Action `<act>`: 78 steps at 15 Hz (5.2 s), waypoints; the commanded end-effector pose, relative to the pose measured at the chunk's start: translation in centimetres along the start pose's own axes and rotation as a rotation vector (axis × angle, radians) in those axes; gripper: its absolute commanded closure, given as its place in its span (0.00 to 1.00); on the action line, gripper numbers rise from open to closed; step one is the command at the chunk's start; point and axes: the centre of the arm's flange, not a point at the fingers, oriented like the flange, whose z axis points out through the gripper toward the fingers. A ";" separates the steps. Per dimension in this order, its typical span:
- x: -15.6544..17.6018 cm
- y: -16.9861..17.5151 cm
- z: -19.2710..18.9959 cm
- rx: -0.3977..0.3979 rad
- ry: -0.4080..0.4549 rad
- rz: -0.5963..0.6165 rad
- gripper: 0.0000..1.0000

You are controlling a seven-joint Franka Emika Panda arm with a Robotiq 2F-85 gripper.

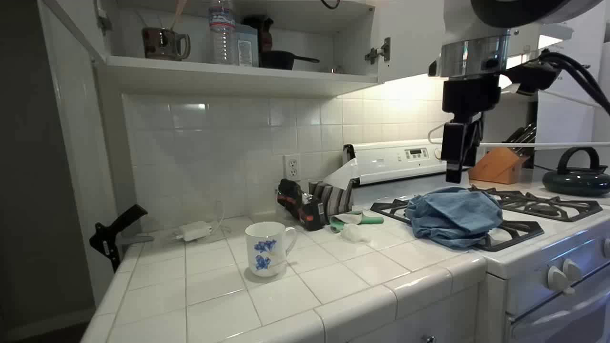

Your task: Pick up the blue cloth from the stove and put it in the cabinet

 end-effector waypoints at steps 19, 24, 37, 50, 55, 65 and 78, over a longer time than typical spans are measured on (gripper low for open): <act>0.0 0.0 0.0 0.000 0.000 0.000 0.00; 0.0 0.0 0.0 0.000 0.000 0.000 0.00; 5.6 4.1 3.7 -0.080 0.244 0.046 0.00; 10.8 15.8 11.1 -0.536 0.158 0.196 0.00; 11.6 11.6 15.5 -0.528 -0.043 0.273 0.00; 13.9 17.6 19.1 -0.473 -0.106 0.571 0.00; 13.8 22.3 23.4 -0.288 -0.223 0.817 0.01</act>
